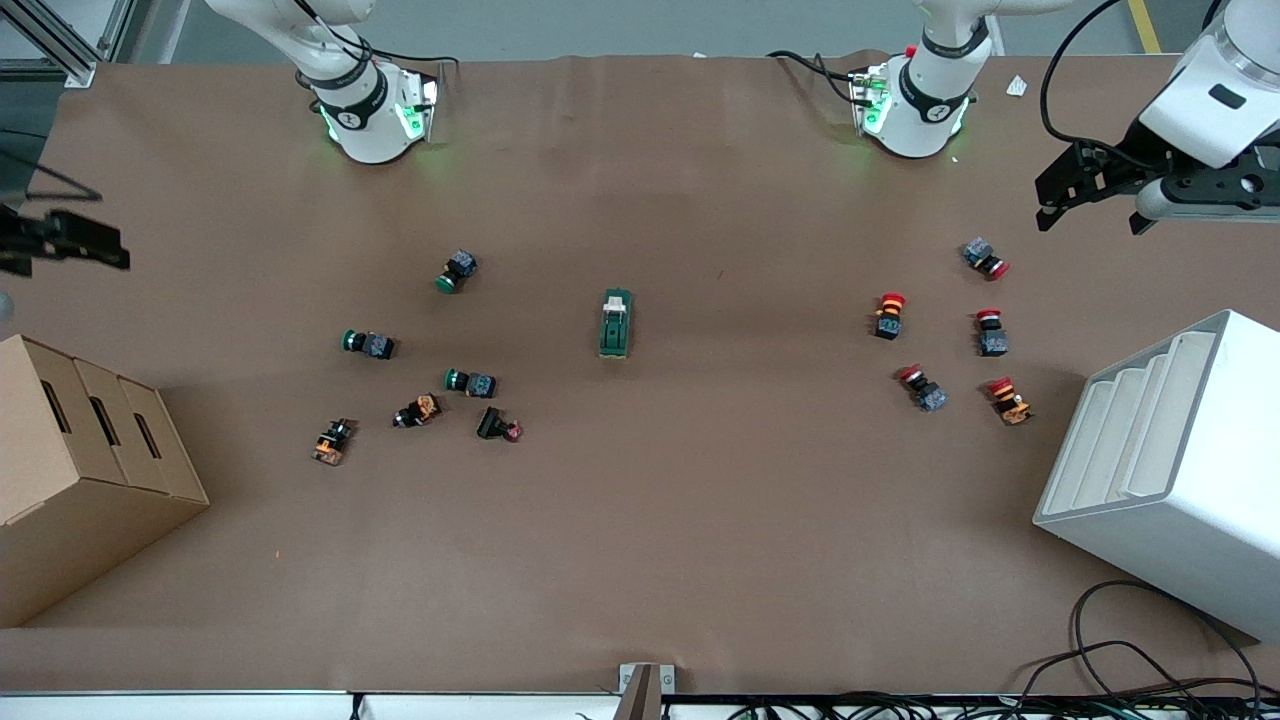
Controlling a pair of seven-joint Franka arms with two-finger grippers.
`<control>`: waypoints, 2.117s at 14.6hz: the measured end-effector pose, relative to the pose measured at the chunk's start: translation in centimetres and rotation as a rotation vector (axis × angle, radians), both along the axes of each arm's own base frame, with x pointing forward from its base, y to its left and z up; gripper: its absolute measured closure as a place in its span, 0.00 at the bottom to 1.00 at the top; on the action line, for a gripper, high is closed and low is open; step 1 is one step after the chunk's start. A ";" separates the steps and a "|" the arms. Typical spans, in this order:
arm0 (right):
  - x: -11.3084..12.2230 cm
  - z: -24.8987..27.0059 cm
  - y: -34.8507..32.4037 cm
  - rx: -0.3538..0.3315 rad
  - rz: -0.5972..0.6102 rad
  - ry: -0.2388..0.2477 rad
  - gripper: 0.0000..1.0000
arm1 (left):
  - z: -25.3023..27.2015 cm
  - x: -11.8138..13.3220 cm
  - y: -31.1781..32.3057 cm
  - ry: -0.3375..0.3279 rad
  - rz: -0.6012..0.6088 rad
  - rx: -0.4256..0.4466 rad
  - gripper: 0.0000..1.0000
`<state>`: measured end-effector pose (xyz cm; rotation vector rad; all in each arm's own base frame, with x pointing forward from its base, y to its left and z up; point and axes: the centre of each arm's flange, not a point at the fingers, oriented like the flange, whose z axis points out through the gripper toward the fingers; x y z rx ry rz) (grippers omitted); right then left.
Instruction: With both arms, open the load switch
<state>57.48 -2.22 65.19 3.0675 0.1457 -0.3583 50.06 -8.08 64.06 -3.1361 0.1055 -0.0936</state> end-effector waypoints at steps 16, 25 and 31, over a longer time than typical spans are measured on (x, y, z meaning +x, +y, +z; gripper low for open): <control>1.4 -0.5 -1.4 0.025 -0.180 -0.090 0.00 | -0.6 -0.1 -0.2 0.019 -0.012 -0.004 0.00; 0.5 -0.7 -2.3 0.053 -0.202 -0.131 0.00 | -0.6 -0.1 -0.1 0.021 -0.021 -0.008 0.00; -0.7 0.2 -1.3 0.061 -0.184 -0.167 0.00 | -0.5 -0.1 -0.1 0.016 -0.021 -0.009 0.00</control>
